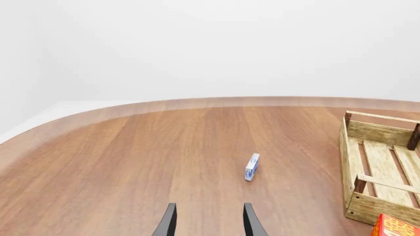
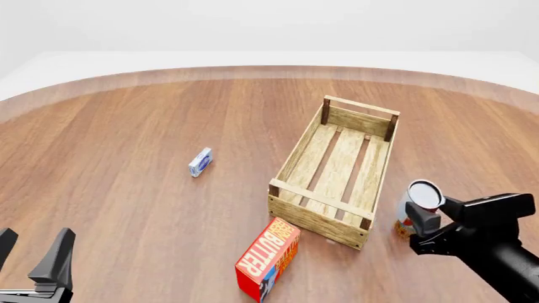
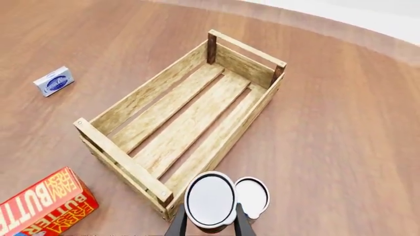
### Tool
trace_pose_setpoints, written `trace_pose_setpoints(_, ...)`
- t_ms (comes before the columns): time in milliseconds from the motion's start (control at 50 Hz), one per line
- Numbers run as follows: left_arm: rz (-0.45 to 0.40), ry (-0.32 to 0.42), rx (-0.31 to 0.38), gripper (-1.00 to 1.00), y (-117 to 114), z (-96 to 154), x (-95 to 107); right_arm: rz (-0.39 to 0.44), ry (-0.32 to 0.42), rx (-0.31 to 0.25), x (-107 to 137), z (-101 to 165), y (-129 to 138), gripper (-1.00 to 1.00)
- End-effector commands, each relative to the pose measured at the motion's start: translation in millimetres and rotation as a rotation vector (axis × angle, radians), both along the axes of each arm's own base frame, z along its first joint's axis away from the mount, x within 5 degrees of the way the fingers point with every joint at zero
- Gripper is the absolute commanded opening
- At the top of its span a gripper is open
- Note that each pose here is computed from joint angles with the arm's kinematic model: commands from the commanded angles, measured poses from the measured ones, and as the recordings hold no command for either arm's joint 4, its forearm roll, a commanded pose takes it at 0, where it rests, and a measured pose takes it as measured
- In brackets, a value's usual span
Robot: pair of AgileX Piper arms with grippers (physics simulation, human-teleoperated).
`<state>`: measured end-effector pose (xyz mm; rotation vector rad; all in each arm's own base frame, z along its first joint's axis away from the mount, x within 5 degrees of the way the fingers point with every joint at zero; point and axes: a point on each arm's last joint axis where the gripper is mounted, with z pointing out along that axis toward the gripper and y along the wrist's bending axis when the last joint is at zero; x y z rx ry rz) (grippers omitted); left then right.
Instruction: Pick up the tomato sauce, and put it in the wooden tray.
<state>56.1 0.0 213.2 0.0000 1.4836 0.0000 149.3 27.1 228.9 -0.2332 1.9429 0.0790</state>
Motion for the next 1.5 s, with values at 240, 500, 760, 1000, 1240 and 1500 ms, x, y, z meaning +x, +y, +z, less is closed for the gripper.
trace_pose_setpoints(240, 0.0, 0.0, 0.0, 1.0, 0, 0, 0, 0.008, -0.034, -0.007, -12, 33, -2, -1.0)
trace_pose_setpoints(500, 0.0, 0.0, 0.0, 1.0, 0, 0, 0, 0.018, -0.052, -0.01, -10, 47, 0, -1.0)
trace_pose_setpoints(760, 0.0, 0.0, 0.0, 1.0, 0, 0, 0, 0.028, -0.068, -0.017, -2, 58, 2, -1.0)
trace_pose_setpoints(1000, 0.0, 0.0, 0.0, 1.0, 0, 0, 0, 0.042, -0.073, -0.027, 8, 61, 6, -1.0)
trace_pose_setpoints(1240, 0.0, 0.0, 0.0, 1.0, 0, 0, 0, 0.053, -0.082, -0.031, 18, 63, 10, -1.0)
trace_pose_setpoints(1500, 0.0, 0.0, 0.0, 1.0, 0, 0, 0, 0.064, -0.081, -0.031, 31, 60, 14, -1.0)
